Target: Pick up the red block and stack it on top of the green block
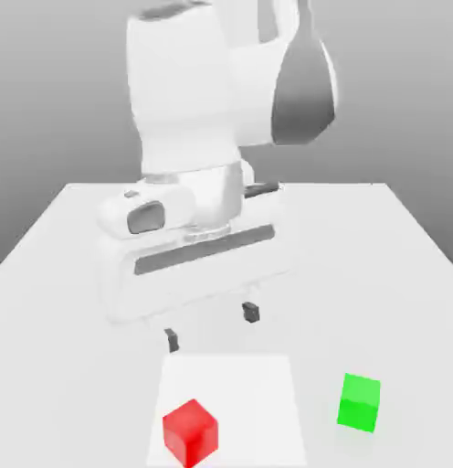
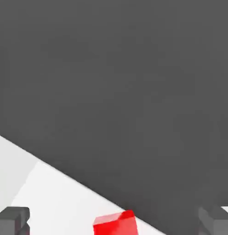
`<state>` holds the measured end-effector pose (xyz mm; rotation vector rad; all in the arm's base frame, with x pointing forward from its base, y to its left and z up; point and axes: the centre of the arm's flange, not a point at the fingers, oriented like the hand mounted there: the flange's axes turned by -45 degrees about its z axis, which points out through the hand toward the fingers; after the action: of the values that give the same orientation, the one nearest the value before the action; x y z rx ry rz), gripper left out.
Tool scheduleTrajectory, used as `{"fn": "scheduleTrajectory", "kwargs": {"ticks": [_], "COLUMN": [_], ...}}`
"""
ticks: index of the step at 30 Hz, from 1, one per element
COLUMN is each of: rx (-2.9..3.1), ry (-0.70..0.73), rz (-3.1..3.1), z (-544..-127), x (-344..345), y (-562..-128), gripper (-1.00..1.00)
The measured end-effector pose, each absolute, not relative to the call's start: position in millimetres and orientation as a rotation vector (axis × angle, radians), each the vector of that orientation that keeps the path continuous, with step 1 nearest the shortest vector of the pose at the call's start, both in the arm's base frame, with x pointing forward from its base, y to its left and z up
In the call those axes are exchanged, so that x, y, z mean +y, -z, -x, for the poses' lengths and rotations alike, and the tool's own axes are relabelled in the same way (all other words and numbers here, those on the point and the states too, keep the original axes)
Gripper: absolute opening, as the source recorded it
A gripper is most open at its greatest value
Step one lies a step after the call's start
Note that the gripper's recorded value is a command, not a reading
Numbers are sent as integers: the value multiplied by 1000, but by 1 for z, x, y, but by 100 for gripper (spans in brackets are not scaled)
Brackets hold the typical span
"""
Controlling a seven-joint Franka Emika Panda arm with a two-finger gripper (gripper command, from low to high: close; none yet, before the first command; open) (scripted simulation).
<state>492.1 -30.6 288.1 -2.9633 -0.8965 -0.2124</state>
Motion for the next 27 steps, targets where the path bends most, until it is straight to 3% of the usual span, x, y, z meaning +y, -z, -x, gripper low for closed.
{"fn": "scheduleTrajectory", "kwargs": {"ticks": [4,9,10,16,22,27], "rx": [-1049,-1088,-1087,-1086,-1104,-1477], "ry": [41,3,1,-2,-1,-7], "rz": [2954,2949,2949,2947,2939,2756], "z": [-477,-474,-473,-473,-473,-451], "x": [-42,-45,-45,-45,-39,86], "y": [-224,-158,-149,-144,-204,-228], "gripper": [0,0,-100,-100,-100,-100]}}
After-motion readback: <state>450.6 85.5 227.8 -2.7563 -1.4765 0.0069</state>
